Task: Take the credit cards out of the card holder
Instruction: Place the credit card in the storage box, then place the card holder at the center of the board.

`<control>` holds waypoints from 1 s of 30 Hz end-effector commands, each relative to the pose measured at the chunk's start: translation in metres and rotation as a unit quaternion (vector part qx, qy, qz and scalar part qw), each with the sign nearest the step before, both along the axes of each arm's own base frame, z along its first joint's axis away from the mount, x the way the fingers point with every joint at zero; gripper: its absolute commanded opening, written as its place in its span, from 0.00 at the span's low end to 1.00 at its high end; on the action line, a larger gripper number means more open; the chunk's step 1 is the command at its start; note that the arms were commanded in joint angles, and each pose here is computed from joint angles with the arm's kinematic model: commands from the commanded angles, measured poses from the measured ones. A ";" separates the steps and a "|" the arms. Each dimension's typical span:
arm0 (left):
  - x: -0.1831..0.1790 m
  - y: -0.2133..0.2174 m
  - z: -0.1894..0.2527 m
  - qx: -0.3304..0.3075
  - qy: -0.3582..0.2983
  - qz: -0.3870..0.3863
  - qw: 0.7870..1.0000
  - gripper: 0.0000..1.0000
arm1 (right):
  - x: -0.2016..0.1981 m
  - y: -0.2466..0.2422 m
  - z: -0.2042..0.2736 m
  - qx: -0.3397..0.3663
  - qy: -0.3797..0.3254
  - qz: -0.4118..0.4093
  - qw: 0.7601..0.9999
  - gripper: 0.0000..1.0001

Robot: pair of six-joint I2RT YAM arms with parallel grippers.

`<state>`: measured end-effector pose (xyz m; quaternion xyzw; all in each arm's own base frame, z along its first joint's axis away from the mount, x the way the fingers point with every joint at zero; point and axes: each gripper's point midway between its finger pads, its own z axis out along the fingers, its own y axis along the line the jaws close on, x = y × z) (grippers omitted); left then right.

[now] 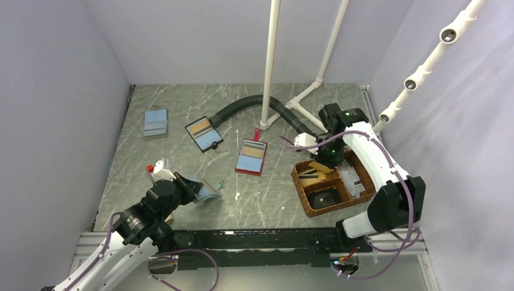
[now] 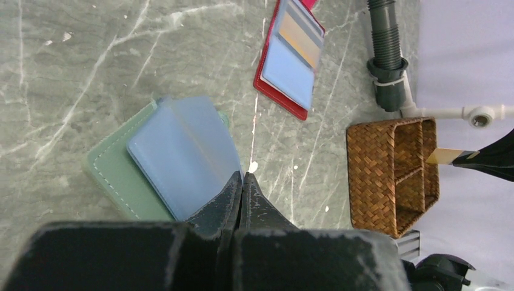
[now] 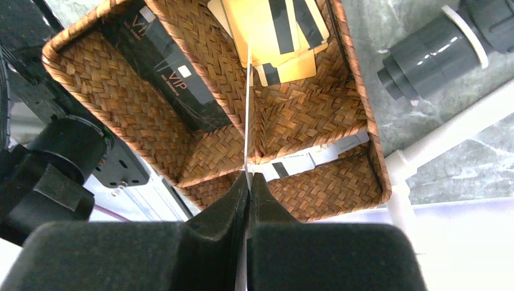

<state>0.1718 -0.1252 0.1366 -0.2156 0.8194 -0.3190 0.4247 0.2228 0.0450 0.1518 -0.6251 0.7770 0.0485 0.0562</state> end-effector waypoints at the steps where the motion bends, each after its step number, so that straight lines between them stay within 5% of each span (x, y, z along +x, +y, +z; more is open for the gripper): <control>1: 0.018 0.003 0.043 -0.014 -0.048 0.033 0.998 0.00 | 0.008 -0.010 -0.002 -0.030 0.005 0.033 0.999 0.00; 9: 0.029 0.003 0.051 -0.016 -0.047 0.057 0.997 0.00 | 0.020 -0.007 -0.025 -0.038 0.036 0.039 0.998 0.14; 14: 0.039 0.001 0.052 -0.004 -0.043 0.067 0.997 0.00 | 0.061 -0.015 -0.038 -0.075 -0.018 -0.025 0.997 0.22; 30: 0.111 0.016 0.072 0.024 -0.028 0.077 0.996 0.00 | 0.066 0.087 -0.002 0.177 0.050 -0.103 0.977 0.24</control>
